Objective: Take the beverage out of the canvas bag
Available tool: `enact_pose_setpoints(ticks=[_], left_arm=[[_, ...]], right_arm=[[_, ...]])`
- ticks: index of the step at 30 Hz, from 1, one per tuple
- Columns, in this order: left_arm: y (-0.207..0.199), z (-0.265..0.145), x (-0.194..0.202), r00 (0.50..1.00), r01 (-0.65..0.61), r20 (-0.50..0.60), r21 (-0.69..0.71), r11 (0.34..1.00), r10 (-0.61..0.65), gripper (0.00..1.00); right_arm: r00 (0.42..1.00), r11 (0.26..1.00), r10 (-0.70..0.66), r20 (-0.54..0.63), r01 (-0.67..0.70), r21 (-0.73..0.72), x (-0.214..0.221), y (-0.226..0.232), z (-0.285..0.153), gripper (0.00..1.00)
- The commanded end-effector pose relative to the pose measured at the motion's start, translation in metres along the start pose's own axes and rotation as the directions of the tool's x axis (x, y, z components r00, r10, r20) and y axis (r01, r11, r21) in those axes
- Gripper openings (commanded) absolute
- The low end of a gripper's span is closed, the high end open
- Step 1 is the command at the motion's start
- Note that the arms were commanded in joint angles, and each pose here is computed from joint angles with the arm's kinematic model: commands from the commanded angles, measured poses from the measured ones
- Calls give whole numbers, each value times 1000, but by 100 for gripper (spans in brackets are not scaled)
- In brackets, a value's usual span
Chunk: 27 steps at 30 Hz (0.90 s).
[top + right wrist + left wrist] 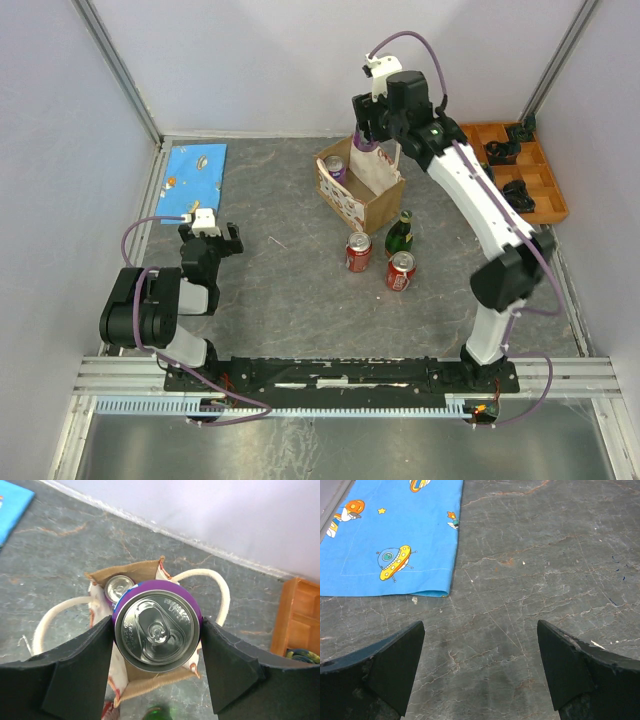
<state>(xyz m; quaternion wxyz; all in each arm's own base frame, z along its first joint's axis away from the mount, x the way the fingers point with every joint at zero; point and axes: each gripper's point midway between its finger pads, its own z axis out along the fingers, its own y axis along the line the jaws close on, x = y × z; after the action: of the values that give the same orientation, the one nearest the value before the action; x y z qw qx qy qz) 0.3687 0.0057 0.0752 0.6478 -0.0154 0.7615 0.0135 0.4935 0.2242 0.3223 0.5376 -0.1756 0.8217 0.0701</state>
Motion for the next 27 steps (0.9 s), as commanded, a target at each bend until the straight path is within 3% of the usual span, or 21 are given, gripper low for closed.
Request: enact_pose_setpoints(ticks=[1, 11, 19, 27], left_arm=[[0, 6, -17, 998, 13, 54, 1, 1000, -13, 99], [0, 6, -17, 999, 13, 53, 1, 1000, -13, 99], [0, 6, -17, 999, 13, 53, 1, 1000, -13, 99], [0, 6, -17, 998, 13, 53, 1, 1000, -13, 99]], right_arm=[[980, 1000, -9, 199, 10, -2, -50, 12, -78, 0], [998, 995, -40, 38, 43, -85, 32, 62, -159, 0], [991, 980, -81, -109, 59, -192, 112, 93, -176, 0], [986, 918, -115, -120, 59, -392, 176, 126, -182, 0]])
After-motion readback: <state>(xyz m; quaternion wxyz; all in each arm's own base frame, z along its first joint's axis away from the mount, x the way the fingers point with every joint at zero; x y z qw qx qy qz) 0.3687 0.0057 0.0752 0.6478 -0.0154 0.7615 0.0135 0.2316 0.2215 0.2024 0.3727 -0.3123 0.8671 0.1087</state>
